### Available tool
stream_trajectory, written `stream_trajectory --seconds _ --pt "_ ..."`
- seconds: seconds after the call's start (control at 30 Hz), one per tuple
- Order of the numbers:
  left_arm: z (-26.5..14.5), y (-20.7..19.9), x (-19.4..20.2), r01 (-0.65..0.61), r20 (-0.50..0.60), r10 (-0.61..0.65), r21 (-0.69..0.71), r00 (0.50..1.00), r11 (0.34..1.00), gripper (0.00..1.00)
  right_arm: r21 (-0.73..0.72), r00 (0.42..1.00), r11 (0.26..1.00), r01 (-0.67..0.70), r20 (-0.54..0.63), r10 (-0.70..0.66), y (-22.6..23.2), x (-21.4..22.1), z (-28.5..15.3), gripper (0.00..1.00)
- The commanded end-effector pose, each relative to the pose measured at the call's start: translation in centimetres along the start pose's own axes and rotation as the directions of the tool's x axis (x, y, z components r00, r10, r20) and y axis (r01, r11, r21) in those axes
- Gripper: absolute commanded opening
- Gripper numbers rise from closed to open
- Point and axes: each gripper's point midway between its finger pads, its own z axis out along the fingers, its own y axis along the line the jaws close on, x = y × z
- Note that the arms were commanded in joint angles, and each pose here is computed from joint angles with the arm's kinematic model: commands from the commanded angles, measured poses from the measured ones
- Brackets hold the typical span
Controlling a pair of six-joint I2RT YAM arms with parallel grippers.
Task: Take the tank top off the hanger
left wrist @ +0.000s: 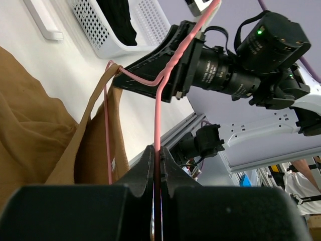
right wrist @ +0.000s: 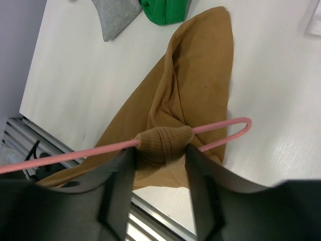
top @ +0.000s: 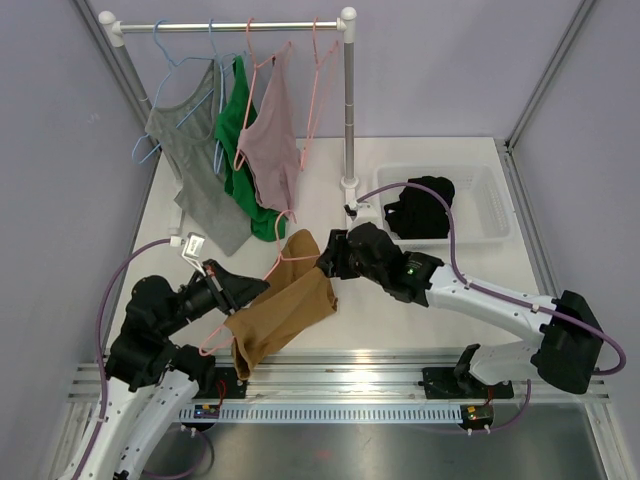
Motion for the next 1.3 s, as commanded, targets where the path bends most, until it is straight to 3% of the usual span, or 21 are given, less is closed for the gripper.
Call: stream_trajectory --seconds 0.0,0.1,0.17,0.2,0.4,0.53,0.7,0.8,0.9,1.0,1.07,1.17,1.27 --pt "-0.3 -2.0 -1.4 -0.032 0.058 0.028 0.073 0.998 0.997 0.00 -0.027 0.996 0.999 -0.020 0.086 0.022 1.3 -1.9 0.6 0.47" --pt "-0.5 -2.1 -1.5 -0.040 0.064 0.036 0.069 0.997 0.997 0.00 -0.011 0.996 1.000 -0.018 0.082 0.019 0.7 -1.4 0.9 0.32" --pt "-0.6 -2.3 -1.6 -0.043 0.066 0.038 0.071 0.997 0.997 0.00 0.013 0.996 1.000 -0.015 0.088 0.014 0.0 -1.2 1.0 0.03" --pt "-0.7 -2.3 -1.6 -0.049 0.068 0.044 0.073 0.997 0.996 0.00 0.032 0.996 0.999 -0.014 0.089 0.011 -0.4 -1.1 1.0 0.00" --pt "-0.9 -0.6 -1.2 -0.106 0.030 0.107 -0.028 0.994 0.994 0.00 0.188 0.991 0.981 0.040 0.114 -0.063 -3.9 -1.9 -0.7 0.00" --pt "-1.1 -1.2 -0.1 -0.138 -0.042 0.138 0.015 0.990 0.990 0.00 0.357 0.986 0.932 0.064 0.119 -0.113 -8.6 -3.9 -1.5 0.00" --pt "-2.3 -4.0 -0.8 -0.179 0.014 0.179 0.116 0.984 0.977 0.00 0.411 0.989 0.910 0.055 0.100 -0.105 -12.5 -5.2 -1.6 0.00" --pt "-2.8 -6.4 -1.4 -0.202 0.054 0.194 0.214 0.979 0.956 0.00 0.354 0.990 0.932 0.077 0.080 -0.112 -11.4 -5.9 -2.0 0.00" --pt "-3.8 -9.3 -2.9 -0.256 0.148 0.220 0.310 0.964 0.916 0.00 0.188 0.990 0.978 0.090 0.092 -0.109 -7.9 -6.6 -3.9 0.00" --pt "-4.6 -11.9 -5.1 -0.317 0.275 0.222 0.375 0.935 0.871 0.00 0.087 0.988 0.993 0.078 0.127 -0.088 -5.6 -7.7 -6.4 0.00" --pt "-5.5 -14.2 -7.3 -0.393 0.411 0.216 0.417 0.886 0.820 0.00 -0.057 0.988 0.995 0.080 0.140 -0.071 -2.7 -8.1 -9.0 0.00" --pt "-5.9 -16.1 -10.7 -0.489 0.548 0.235 0.379 0.803 0.786 0.00 -0.339 0.987 0.934 0.110 0.150 -0.061 2.8 -8.4 -14.0 0.00" --pt "-5.0 -17.5 -13.6 -0.594 0.635 0.295 0.326 0.714 0.735 0.00 -0.557 0.987 0.820 0.134 0.148 -0.061 7.1 -8.3 -19.2 0.00"
